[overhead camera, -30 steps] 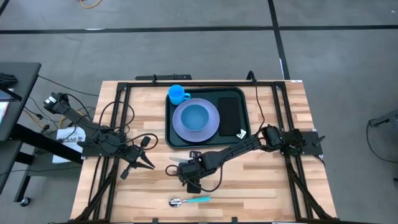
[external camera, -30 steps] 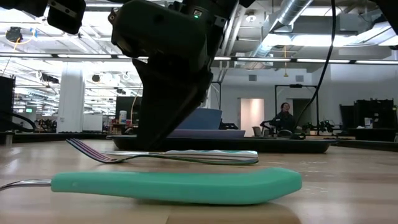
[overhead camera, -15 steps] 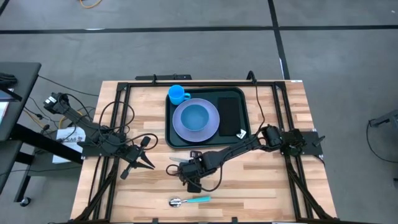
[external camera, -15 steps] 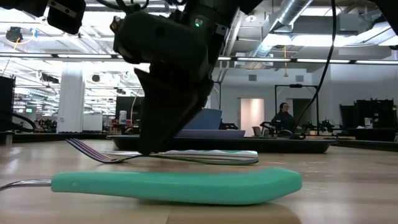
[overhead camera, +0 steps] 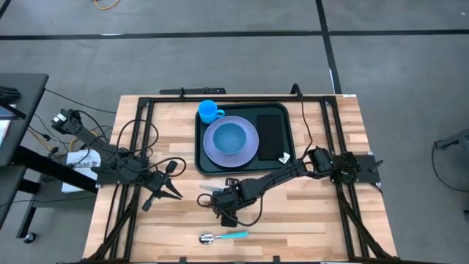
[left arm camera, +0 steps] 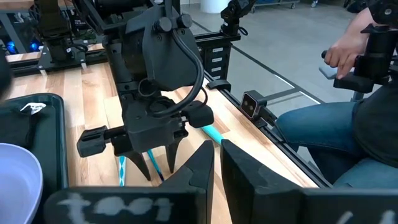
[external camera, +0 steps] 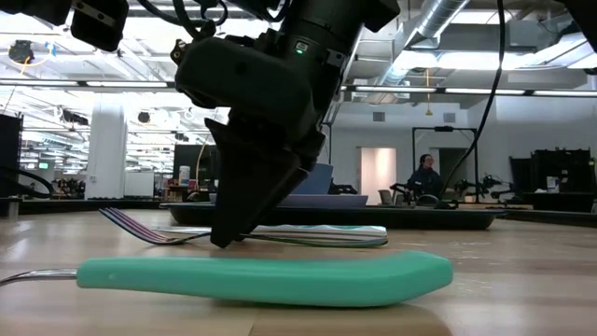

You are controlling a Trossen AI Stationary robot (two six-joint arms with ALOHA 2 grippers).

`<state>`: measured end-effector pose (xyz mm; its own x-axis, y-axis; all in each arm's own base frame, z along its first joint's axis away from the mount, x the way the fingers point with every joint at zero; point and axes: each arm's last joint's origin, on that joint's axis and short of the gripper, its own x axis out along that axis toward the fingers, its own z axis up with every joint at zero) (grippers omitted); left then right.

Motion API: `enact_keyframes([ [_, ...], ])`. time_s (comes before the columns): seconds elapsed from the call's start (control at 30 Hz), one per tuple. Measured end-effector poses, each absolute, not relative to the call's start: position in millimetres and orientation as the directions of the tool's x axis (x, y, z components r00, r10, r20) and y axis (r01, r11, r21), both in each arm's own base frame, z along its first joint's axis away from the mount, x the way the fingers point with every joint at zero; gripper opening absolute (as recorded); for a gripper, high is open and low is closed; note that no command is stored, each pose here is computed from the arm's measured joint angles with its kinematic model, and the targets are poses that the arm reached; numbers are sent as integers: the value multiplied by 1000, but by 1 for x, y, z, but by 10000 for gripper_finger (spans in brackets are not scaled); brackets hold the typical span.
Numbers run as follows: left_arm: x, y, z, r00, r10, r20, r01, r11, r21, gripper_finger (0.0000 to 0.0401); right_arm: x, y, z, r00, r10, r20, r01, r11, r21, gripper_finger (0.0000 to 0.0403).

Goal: Set up tray
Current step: Put the blue fork on the black napkin

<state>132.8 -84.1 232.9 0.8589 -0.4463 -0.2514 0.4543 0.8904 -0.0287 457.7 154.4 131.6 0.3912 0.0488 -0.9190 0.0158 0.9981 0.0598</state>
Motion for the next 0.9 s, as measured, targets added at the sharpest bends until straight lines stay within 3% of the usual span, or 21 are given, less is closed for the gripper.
enact_keyframes([
  [0.37, 133, -84, 233, 859, -446, -251, 454, 890, -29, 15, 458, 154, 131, 391, 50, -919, 32, 997, 68, 154],
  [0.9, 133, -84, 233, 859, -446, -252, 454, 890, -29, 15, 458, 154, 131, 389, 49, -920, 32, 997, 67, 71],
])
